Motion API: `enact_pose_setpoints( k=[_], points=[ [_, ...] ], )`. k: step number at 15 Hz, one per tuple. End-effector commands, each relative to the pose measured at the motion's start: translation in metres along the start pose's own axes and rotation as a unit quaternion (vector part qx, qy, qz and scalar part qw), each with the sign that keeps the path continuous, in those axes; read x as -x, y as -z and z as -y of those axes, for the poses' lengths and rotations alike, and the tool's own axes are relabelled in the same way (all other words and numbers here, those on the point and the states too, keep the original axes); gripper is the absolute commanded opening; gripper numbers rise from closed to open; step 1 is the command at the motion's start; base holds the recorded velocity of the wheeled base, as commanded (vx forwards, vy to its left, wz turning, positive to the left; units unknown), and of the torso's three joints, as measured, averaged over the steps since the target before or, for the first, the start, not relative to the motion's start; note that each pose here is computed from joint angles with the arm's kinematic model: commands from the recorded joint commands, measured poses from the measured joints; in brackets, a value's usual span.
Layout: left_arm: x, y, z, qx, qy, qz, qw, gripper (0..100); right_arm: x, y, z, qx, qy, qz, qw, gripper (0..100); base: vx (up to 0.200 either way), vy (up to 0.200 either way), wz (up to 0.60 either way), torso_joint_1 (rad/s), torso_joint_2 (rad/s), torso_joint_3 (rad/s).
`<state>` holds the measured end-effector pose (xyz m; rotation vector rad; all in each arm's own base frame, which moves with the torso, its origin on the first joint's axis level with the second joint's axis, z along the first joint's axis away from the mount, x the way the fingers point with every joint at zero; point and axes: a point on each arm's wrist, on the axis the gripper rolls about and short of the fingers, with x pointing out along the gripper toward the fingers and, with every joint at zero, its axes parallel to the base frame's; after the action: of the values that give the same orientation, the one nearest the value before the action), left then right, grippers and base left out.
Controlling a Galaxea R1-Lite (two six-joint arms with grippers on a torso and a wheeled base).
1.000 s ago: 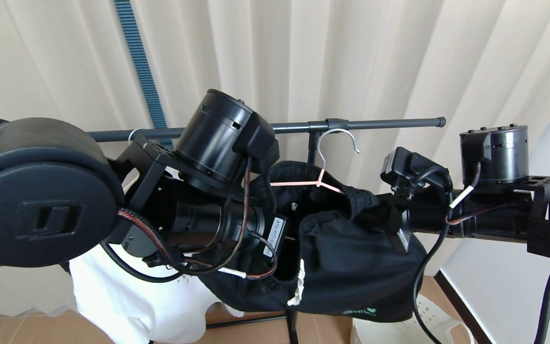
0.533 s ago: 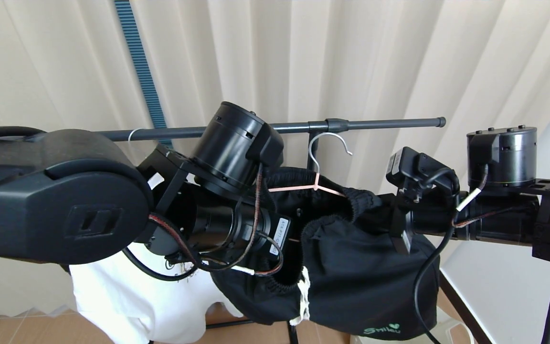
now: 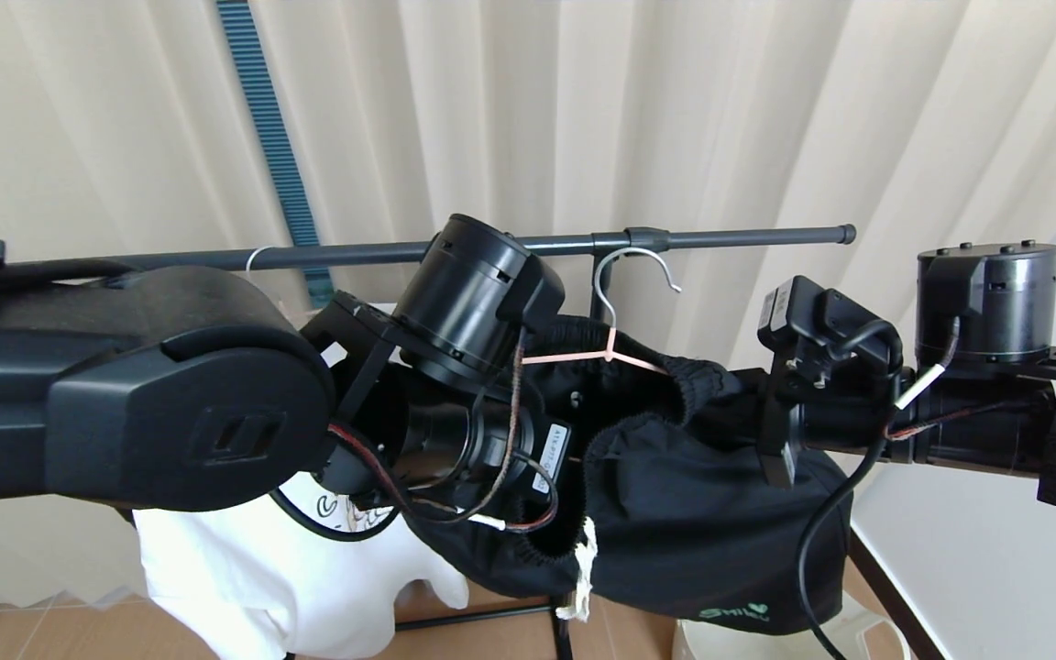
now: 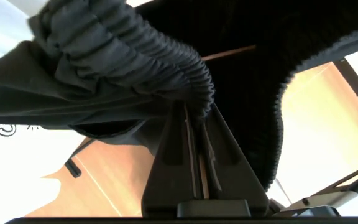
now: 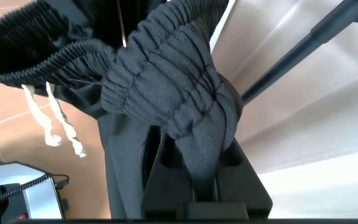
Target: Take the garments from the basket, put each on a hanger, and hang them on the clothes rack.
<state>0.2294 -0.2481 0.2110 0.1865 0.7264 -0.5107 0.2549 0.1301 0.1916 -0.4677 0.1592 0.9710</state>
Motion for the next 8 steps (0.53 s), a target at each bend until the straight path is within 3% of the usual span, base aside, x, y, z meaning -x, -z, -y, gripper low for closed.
enact_pose_setpoints(
  k=[1, 7, 8],
  points=[
    [-0.005, 0.000, 0.001, 0.001, -0.003, 0.003, 1.0000, 0, 0.003, -0.002, -0.001, 0.003, 0.002, 0.004, 1.0000, 0, 0.000, 0.000, 0.00, 0.000, 0.00, 0.000],
    [-0.026, -0.003, 0.006, 0.005, -0.014, 0.024, 0.9996, 0, 0.008, -0.005, -0.003, 0.005, 0.003, 0.008, 0.9999, 0, 0.000, 0.000, 0.00, 0.000, 0.00, 0.000],
    [-0.027, -0.005, 0.006, 0.007, -0.016, 0.032, 0.9994, 100, 0.009, -0.004, -0.003, 0.005, 0.003, 0.008, 0.9999, 0, 0.000, 0.000, 0.00, 0.000, 0.00, 0.000]
  ],
)
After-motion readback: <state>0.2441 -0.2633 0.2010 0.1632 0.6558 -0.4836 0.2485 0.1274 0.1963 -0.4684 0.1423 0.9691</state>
